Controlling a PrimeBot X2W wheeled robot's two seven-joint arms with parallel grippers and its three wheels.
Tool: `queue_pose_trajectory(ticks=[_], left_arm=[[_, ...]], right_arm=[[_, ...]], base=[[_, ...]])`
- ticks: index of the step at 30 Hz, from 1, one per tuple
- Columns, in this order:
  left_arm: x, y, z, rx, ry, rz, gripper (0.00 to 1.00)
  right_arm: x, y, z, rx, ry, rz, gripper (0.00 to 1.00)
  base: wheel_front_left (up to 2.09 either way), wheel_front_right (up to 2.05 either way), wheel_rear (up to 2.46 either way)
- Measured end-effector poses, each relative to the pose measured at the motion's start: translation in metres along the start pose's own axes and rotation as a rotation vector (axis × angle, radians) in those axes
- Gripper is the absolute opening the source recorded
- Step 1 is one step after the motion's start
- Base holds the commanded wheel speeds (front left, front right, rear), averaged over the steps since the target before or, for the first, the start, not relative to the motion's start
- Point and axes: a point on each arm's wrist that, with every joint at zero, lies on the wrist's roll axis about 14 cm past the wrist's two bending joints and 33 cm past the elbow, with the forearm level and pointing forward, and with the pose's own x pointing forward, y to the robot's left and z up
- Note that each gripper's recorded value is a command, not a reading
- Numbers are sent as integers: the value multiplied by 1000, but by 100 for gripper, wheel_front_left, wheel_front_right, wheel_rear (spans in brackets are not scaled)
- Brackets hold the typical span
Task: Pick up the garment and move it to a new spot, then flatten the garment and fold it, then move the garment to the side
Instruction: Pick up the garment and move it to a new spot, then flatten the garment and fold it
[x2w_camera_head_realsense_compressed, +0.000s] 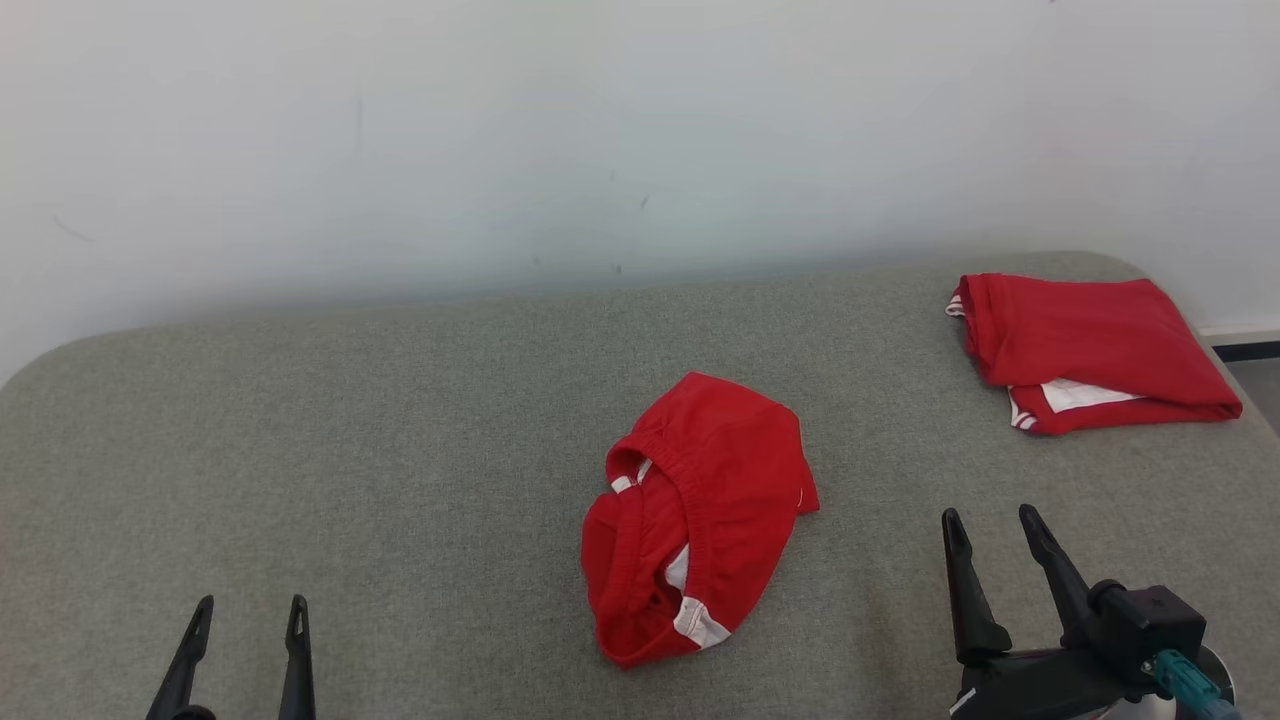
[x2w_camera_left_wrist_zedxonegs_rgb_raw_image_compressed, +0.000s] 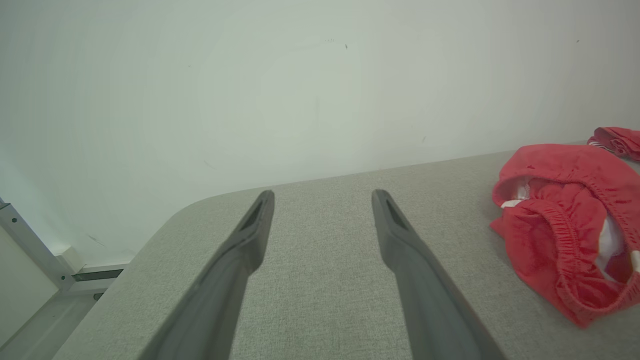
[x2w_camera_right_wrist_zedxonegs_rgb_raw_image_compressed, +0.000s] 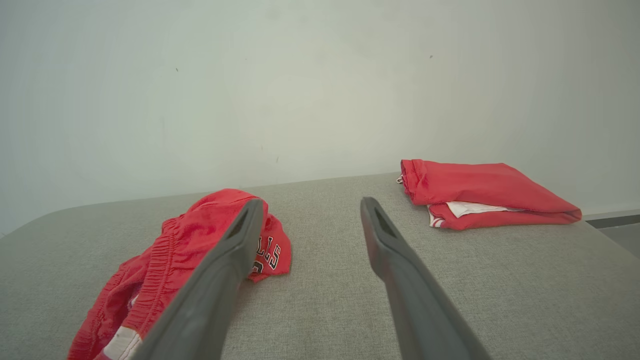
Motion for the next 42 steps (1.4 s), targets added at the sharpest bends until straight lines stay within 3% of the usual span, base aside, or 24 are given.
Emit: queue_pose_trajectory(ticks=[42], left_arm=[[0, 6, -1, -22, -1, 31, 100]], right_arm=[[1, 2, -6, -3, 18, 5, 100]], base=[[0, 0, 0]])
